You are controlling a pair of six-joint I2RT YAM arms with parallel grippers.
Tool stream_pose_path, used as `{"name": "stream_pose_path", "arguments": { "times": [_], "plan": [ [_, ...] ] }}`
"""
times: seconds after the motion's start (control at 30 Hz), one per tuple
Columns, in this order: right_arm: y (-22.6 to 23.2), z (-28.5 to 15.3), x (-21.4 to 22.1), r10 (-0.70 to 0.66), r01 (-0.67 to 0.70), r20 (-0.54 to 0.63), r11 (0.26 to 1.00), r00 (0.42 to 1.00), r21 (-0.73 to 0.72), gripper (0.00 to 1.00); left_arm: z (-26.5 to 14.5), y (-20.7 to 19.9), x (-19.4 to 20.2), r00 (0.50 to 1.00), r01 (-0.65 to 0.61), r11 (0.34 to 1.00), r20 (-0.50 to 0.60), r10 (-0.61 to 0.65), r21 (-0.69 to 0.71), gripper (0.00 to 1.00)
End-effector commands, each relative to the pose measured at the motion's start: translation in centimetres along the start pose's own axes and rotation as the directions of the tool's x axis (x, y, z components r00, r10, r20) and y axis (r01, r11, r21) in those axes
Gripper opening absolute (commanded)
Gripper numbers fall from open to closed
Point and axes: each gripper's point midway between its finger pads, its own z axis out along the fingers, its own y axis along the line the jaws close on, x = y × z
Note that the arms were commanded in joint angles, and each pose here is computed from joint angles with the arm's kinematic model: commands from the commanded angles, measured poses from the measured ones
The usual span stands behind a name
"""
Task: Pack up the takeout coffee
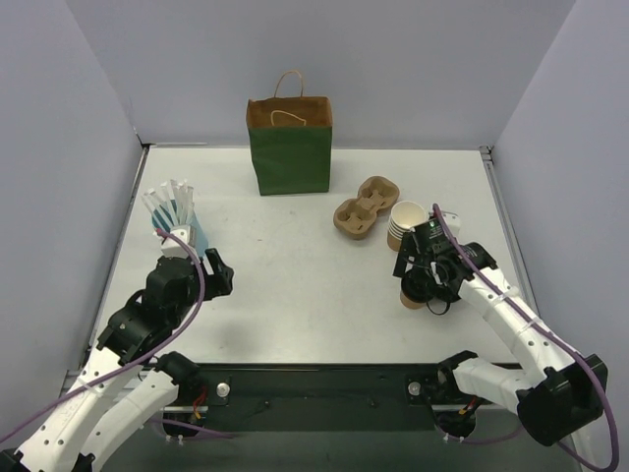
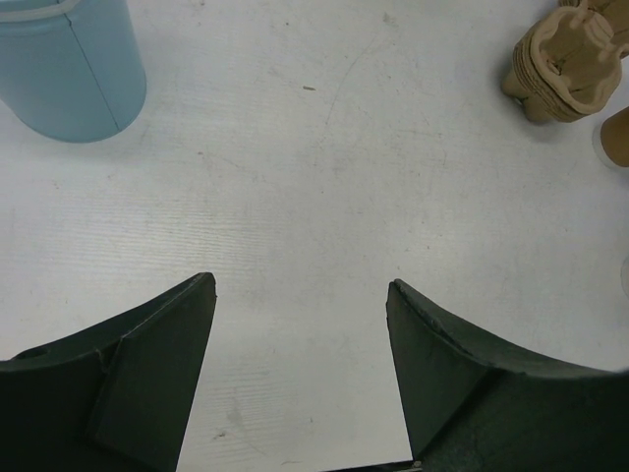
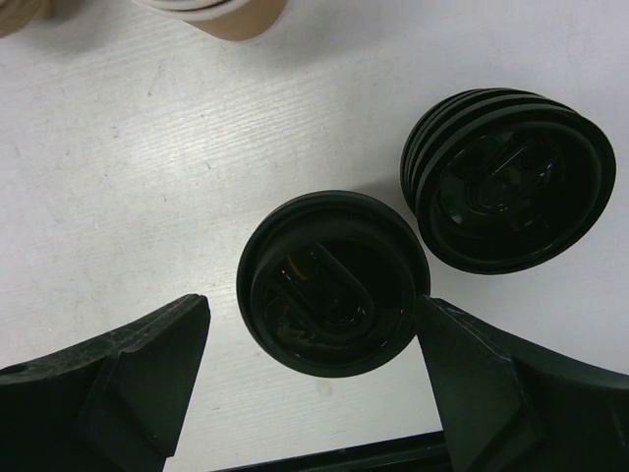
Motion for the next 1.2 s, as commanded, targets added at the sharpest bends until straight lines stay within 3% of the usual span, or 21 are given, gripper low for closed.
{"name": "stream_pose_path", "arguments": {
  "times": [0.0, 0.23, 0.5, 0.53, 0.8, 0.87, 0.9, 1.17],
  "plan": [
    [0.8, -3.2, -1.8, -0.012, 0.016, 0.043, 0.996, 0.999, -0.083, 0.88, 0.3, -1.5, -2.7, 0.999, -0.005, 1.0, 0.037, 0.004, 0.016, 0.79],
    [3.6, -7.6, -3.9, -0.065, 0.097, 0.143, 0.968, 0.988, -0.233, 0.87, 3.2, -5.1, -9.5, 0.995, 0.021, 1.0, 0.093, -0.021, -0.002, 0.76],
    [6.5, -9.7, -2.9, -0.158, 0.217, 0.198, 0.92, 0.967, -0.327, 0.86, 8.2, -7.7, -19.7, 0.954, 0.194, 0.979, 0.22, -0.202, 0.06, 0.68],
    [6.7, -9.9, -2.9, -0.157, 0.22, 0.204, 0.915, 0.966, -0.338, 0.86, 9.9, -7.7, -19.9, 0.959, 0.193, 0.979, 0.198, -0.203, 0.068, 0.68],
    [8.1, -9.7, -1.8, -0.2, 0.265, 0.201, 0.883, 0.959, -0.386, 0.86, 14.7, -9.9, -28.2, 0.892, 0.18, 0.965, 0.382, -0.241, 0.189, 0.64],
    [8.3, -9.4, -1.7, -0.212, 0.274, 0.195, 0.882, 0.958, -0.383, 0.86, 17.5, -8.9, -27.8, 0.9, 0.236, 0.961, 0.341, -0.271, 0.14, 0.62],
    [8.4, -9.2, -1.5, -0.217, 0.277, 0.192, 0.881, 0.957, -0.383, 0.86, 17.2, -9.4, -29.6, 0.888, 0.242, 0.958, 0.363, -0.283, 0.156, 0.62],
    [9.6, -8.3, -1.3, -0.266, 0.316, 0.18, 0.87, 0.947, -0.379, 0.86, 24.5, -8.8, -29.2, 0.914, 0.244, 0.963, 0.307, -0.267, 0.111, 0.61]
  ]
}}
